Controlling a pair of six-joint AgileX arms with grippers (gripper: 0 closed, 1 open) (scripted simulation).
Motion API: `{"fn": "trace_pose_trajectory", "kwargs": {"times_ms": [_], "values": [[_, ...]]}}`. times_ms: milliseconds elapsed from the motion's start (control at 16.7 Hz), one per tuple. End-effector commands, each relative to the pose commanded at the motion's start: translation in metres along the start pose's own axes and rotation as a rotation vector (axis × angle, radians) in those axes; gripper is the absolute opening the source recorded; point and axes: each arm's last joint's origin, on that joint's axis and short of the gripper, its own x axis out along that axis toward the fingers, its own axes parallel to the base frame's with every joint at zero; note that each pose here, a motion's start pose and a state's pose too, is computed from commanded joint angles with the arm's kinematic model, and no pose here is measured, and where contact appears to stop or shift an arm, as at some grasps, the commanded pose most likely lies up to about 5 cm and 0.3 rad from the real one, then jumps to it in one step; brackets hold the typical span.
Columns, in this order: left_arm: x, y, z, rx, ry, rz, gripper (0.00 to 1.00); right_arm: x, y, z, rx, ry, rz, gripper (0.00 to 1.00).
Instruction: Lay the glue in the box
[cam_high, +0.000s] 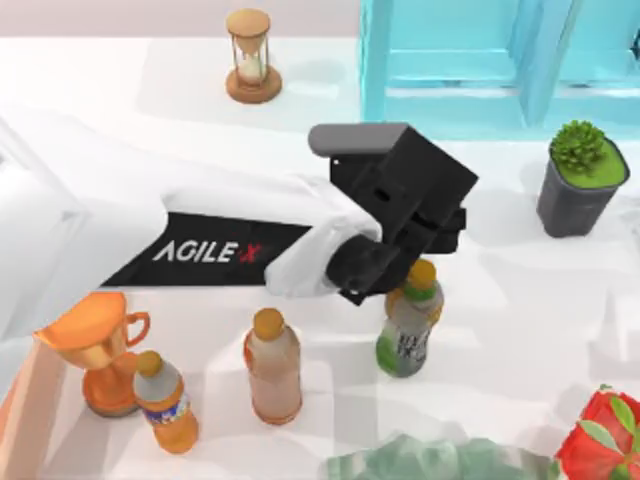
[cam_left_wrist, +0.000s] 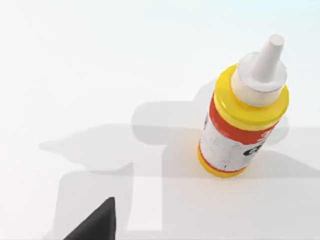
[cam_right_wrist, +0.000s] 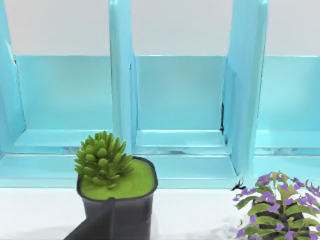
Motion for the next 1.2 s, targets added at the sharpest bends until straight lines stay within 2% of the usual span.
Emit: {"fn": "trace_pose_trajectory", "kwargs": {"times_ms": [180, 360, 600, 780, 1020, 1200], "values": [[0.013, 0.007, 0.006, -0.002, -0.002, -0.001, 1.00, 0.000, 0.000, 0.000, 0.000, 0.000, 0.000, 1.00], [0.047, 0.019, 0.014, -0.004, -0.003, 0.002, 1.00, 0.000, 0.000, 0.000, 0.000, 0.000, 0.000, 1.00], [0.089, 0.012, 0.007, -0.001, -0.001, 0.001, 1.00, 0.000, 0.000, 0.000, 0.000, 0.000, 0.000, 1.00], [0.099, -0.001, 0.000, 0.002, -0.002, -0.002, 1.00, 0.000, 0.000, 0.000, 0.000, 0.000, 0.000, 1.00], [0.100, -0.002, -0.001, 0.002, -0.001, -0.002, 1.00, 0.000, 0.000, 0.000, 0.000, 0.000, 0.000, 1.00], [0.100, -0.002, -0.001, 0.002, -0.001, -0.002, 0.77, 0.000, 0.000, 0.000, 0.000, 0.000, 0.000, 1.00]]}}
